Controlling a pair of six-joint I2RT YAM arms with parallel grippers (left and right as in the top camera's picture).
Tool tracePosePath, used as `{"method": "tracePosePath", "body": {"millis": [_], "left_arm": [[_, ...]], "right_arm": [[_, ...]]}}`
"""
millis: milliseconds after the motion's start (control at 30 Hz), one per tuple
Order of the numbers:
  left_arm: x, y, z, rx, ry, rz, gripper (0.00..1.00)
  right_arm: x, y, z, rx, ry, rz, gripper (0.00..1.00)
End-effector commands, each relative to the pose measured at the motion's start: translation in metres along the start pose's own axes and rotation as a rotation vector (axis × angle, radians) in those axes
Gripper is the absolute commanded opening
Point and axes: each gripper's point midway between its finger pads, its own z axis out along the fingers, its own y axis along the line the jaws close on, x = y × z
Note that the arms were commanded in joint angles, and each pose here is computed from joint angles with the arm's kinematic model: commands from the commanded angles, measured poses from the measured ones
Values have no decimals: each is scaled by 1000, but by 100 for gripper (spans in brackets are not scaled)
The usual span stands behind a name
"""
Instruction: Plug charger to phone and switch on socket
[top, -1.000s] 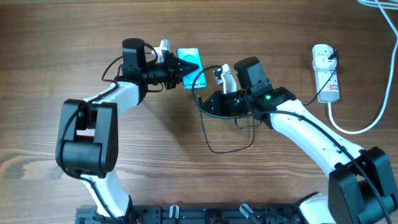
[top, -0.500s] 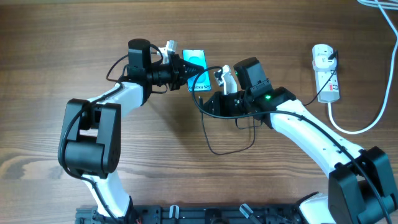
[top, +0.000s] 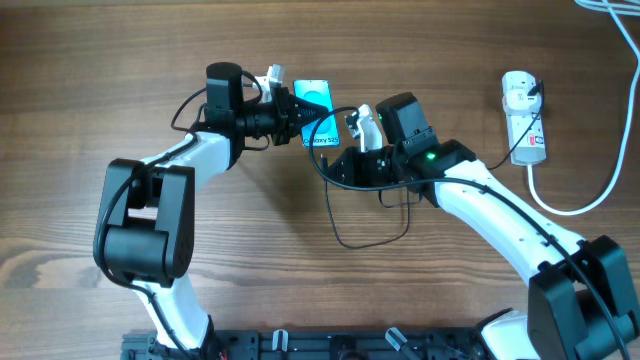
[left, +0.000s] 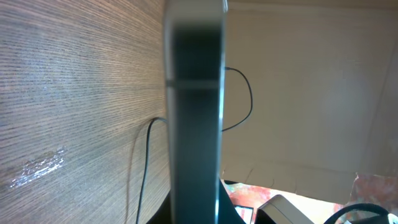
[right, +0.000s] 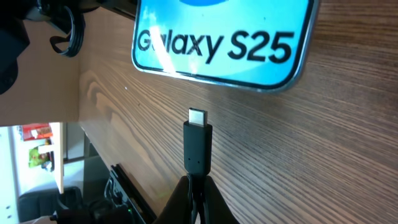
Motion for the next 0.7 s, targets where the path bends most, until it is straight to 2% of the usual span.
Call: {"method": "tracePosePath", "body": {"millis": [0,667], "left_arm": [[1,-8,0,22,27,46,4],[4,-9,0,30,43,40,4]], "right_arm": [[-7,7,-8,0,-38,-46,5],[-11,10,-13,55,-36,-103,5]]}}
